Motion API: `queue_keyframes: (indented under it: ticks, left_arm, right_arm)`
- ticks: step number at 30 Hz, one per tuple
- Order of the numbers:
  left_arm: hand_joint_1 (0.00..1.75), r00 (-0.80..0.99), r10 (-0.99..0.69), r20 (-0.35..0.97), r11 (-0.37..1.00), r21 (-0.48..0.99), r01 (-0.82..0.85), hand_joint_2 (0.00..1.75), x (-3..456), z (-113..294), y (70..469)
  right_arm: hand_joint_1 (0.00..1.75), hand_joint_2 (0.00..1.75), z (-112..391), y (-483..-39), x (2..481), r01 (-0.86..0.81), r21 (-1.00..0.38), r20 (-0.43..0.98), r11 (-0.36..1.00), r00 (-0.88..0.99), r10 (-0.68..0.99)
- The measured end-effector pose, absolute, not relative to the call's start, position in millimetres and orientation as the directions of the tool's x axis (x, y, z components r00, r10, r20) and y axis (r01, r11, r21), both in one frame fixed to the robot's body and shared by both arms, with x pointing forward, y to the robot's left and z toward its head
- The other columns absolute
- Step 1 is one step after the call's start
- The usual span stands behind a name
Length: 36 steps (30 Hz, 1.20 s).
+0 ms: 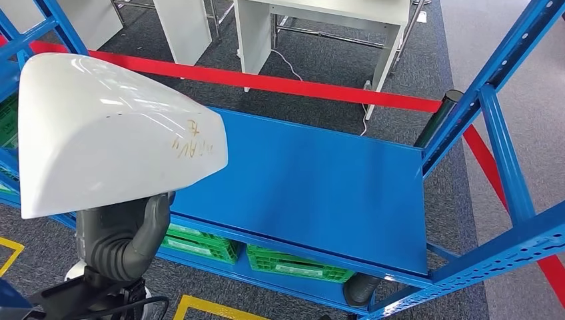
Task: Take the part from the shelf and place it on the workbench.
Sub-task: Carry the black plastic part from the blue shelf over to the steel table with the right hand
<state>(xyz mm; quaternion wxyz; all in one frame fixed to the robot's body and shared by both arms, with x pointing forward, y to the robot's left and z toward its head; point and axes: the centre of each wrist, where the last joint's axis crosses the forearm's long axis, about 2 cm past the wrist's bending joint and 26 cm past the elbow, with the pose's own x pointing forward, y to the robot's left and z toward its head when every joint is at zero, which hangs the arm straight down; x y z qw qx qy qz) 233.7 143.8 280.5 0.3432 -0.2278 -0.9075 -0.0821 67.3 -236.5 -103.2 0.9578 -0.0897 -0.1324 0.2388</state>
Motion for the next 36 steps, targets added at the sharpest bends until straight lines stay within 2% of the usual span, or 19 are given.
queue_keyframes:
  ticks: [36]
  left_arm:
    - [1.75,-0.653,0.347,0.674,0.887,-0.008,0.462,1.75,233.3,274.7,145.3]
  right_arm:
    - [0.00,0.00,-103.2,-235.2,67.2,-0.434,-0.235,0.197,0.869,0.855,0.480]
